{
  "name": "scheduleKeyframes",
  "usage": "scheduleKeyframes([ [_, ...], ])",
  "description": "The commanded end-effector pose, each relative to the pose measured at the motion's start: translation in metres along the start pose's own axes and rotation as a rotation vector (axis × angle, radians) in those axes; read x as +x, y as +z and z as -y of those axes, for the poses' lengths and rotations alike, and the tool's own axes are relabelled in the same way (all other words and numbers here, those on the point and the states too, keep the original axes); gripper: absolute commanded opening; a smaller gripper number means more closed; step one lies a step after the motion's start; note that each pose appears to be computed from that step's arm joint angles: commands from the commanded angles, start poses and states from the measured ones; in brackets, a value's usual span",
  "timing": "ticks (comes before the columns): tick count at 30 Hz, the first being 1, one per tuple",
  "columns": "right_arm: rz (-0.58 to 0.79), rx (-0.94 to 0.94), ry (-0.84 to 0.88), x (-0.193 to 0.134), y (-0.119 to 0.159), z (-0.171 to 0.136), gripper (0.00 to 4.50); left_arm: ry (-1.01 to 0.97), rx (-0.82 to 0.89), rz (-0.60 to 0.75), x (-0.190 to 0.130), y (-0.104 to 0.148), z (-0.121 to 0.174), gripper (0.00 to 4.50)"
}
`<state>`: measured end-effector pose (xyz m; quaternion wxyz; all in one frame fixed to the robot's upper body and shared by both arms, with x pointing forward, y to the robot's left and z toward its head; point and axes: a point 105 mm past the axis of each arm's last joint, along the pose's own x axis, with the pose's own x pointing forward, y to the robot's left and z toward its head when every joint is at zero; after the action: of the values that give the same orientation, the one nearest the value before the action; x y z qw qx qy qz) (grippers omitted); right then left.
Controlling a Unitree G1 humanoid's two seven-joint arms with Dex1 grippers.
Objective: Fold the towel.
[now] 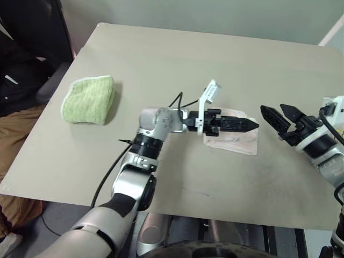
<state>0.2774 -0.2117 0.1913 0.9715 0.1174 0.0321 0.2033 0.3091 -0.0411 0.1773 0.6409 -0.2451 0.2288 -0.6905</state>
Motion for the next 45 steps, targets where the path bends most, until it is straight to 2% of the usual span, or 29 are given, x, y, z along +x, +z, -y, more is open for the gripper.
scheduleKeyframes([
  [1, 0.019, -0.051, -0.001, 0.006, 0.007, -0.003, 4.5, 0.081, 0.194, 0.08, -0.015, 0.022, -0.002, 4.48],
  [6, 0.001, -0.062, -0.001, 0.022, 0.0, -0.001, 2.94, 0.291, 0.41, 0.143, -0.048, 0.045, -0.033, 4.5],
  [7, -0.005, -0.066, 0.007, 0.026, -0.002, -0.002, 2.55, 0.332, 0.447, 0.139, -0.053, 0.047, -0.039, 4.32],
  [10, -0.01, -0.072, 0.02, 0.041, -0.004, -0.005, 1.52, 0.43, 0.527, 0.13, -0.066, 0.05, -0.057, 3.57],
  [14, -0.018, -0.079, 0.026, 0.054, -0.008, -0.004, 0.06, 0.445, 0.568, 0.113, -0.066, 0.047, -0.066, 2.13],
  [20, -0.077, -0.101, 0.095, 0.086, -0.028, -0.012, 0.0, 0.358, 0.649, 0.122, -0.041, 0.035, -0.069, 0.08],
  [27, -0.145, -0.115, 0.089, 0.084, -0.056, -0.004, 0.0, 0.333, 0.696, 0.074, -0.023, 0.017, -0.078, 0.03],
  [37, -0.061, -0.082, 0.066, 0.058, -0.039, -0.002, 0.0, 0.214, 0.756, 0.003, -0.02, -0.003, -0.071, 0.03],
  [45, -0.026, -0.1, 0.08, 0.06, -0.026, -0.009, 0.0, 0.198, 0.804, 0.061, -0.012, 0.007, -0.063, 0.03],
])
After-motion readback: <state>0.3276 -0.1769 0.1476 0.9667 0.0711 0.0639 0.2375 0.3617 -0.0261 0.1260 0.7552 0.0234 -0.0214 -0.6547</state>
